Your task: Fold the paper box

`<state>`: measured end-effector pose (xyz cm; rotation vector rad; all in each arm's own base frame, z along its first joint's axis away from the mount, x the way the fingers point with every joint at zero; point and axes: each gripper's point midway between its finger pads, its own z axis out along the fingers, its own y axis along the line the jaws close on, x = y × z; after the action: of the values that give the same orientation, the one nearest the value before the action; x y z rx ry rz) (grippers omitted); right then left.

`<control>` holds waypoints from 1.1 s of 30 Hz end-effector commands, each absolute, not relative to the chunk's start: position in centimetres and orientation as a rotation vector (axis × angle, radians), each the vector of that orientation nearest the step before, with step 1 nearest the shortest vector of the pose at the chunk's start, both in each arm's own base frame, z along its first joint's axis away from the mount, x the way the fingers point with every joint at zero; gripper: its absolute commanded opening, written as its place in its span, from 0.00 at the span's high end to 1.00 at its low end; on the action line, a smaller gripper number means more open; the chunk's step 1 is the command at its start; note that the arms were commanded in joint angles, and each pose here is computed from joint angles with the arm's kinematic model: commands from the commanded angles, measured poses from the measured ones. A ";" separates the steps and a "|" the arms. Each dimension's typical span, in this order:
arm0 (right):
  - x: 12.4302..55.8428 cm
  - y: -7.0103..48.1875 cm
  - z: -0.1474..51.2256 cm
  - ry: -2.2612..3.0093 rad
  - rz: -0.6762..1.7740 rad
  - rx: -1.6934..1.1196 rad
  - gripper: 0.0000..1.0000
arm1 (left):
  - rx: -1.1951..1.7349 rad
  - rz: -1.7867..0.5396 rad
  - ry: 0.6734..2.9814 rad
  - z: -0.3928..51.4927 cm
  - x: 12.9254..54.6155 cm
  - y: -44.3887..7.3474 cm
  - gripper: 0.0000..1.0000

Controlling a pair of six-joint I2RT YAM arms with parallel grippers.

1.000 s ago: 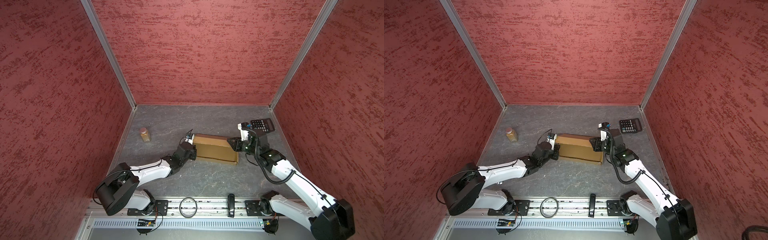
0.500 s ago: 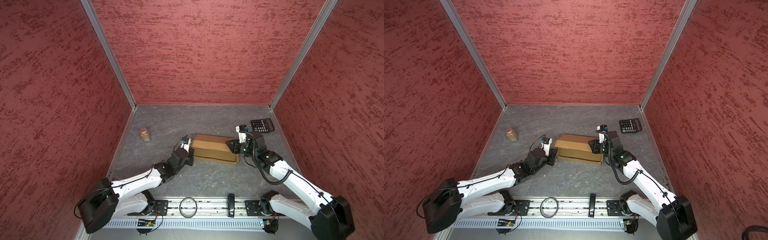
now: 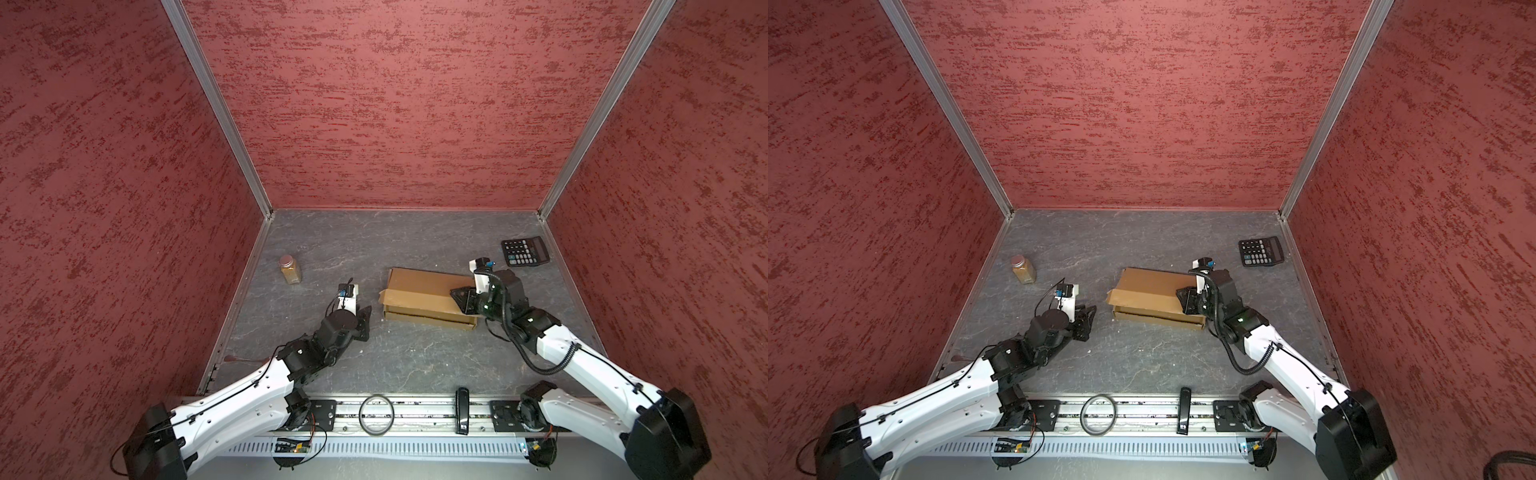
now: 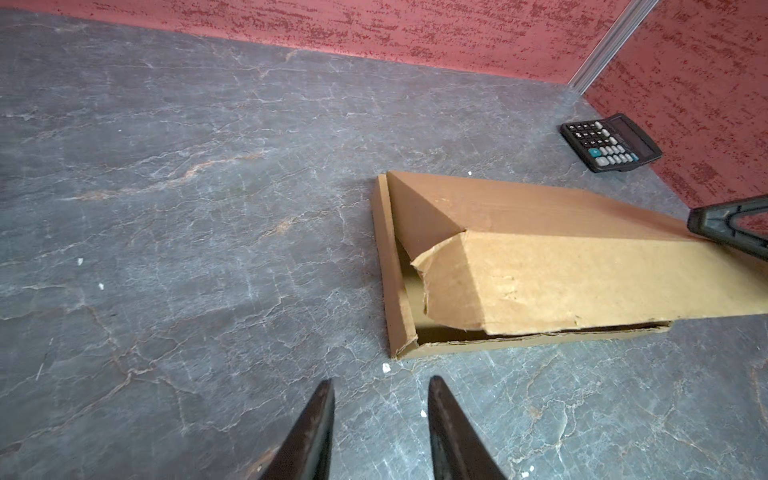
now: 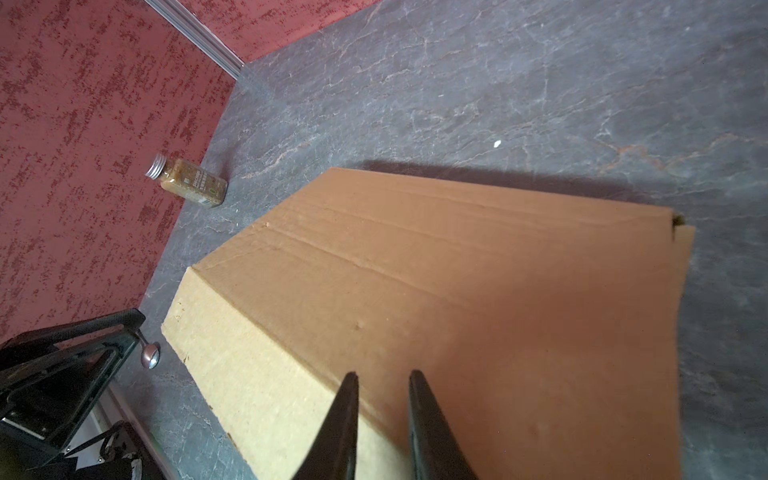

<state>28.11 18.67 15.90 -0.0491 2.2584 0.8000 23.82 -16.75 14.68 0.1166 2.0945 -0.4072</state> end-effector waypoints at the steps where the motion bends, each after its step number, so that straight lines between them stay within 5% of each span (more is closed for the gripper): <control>1: 28.3 18.6 16.0 2.231 0.793 -0.018 0.77 | 0.109 -0.409 2.115 15.6 24.6 -16.8 0.58; 33: 28.0 18.4 10.3 2.341 0.739 0.049 0.77 | 0.218 -0.712 2.255 11.2 31.3 -23.0 0.53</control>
<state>27.78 18.66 10.47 0.0080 2.3576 0.7559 30.58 -22.28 10.44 0.2072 2.2931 -0.6803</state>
